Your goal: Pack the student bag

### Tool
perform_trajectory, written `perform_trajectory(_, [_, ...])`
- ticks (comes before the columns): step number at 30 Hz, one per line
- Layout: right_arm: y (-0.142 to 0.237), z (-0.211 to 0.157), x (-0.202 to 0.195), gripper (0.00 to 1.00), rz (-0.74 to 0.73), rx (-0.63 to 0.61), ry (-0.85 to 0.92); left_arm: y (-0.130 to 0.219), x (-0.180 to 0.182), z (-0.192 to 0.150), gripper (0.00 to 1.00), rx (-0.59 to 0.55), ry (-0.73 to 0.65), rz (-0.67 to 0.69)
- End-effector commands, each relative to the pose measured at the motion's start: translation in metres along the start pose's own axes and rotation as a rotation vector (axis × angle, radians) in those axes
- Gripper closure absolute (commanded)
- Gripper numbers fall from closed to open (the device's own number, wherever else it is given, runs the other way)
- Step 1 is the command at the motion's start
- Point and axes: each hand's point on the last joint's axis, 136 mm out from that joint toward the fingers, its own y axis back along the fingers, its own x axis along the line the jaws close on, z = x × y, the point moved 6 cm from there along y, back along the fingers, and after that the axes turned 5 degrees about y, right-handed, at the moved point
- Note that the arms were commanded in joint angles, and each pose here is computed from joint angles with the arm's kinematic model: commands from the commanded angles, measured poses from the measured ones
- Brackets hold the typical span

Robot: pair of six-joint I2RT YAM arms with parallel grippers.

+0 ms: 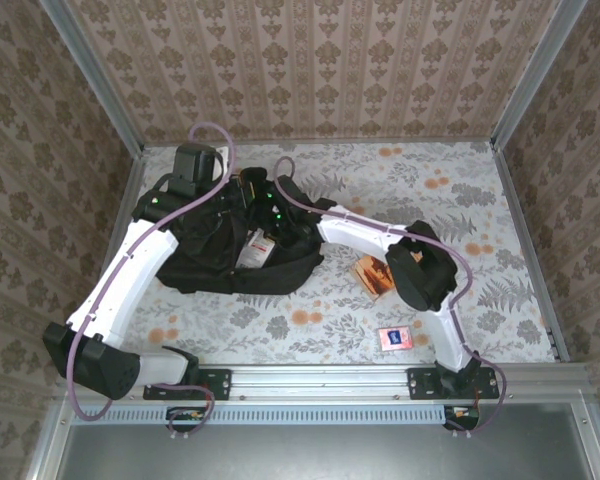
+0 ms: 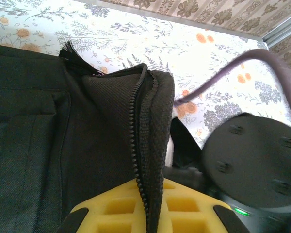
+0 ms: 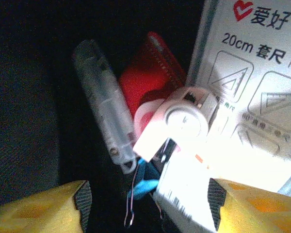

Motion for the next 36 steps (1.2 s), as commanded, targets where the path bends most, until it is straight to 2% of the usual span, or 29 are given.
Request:
perform_trajectory(1, [0.048, 0.001, 0.025, 0.34, 0.088, -0.049, 0.141, 0.020, -0.011, 0.017, 1.00, -0.106, -0.039, -0.052])
perform_trajectory(7, [0.099, -0.011, 0.014, 0.35, 0.088, -0.104, 0.238, 0.015, -0.008, 0.014, 1.00, -0.095, -0.036, -0.048])
perform_trajectory(11, [0.139, -0.027, -0.003, 0.35, 0.006, -0.117, 0.309, 0.012, -0.005, 0.011, 1.00, -0.090, -0.041, -0.038])
perform_trajectory(13, [0.157, -0.039, -0.021, 0.34, -0.080, -0.106, 0.326, 0.011, -0.006, 0.010, 1.00, -0.087, -0.042, -0.041])
perform_trajectory(18, [0.209, -0.078, -0.083, 0.25, -0.387, -0.038, 0.359, 0.009, -0.007, 0.009, 1.00, -0.082, -0.043, -0.050])
perform_trajectory(24, [0.257, -0.127, -0.149, 0.15, -0.657, 0.086, 0.291, 0.005, -0.009, 0.006, 1.00, -0.068, -0.040, -0.067])
perform_trajectory(27, [0.270, -0.143, -0.175, 0.08, -0.756, 0.125, 0.240, 0.003, -0.009, 0.005, 1.00, -0.061, -0.040, -0.071])
perform_trajectory(28, [0.273, -0.147, -0.182, 0.01, -0.781, 0.136, 0.230, 0.003, -0.009, 0.005, 1.00, -0.061, -0.039, -0.072])
perform_trajectory(32, [0.271, -0.162, -0.207, 0.00, -0.844, 0.168, 0.165, 0.001, -0.009, 0.004, 1.00, -0.057, -0.038, -0.074])
perform_trajectory(36, [0.258, -0.169, -0.222, 0.00, -0.831, 0.179, 0.087, 0.001, -0.009, 0.004, 1.00, -0.058, -0.039, -0.075])
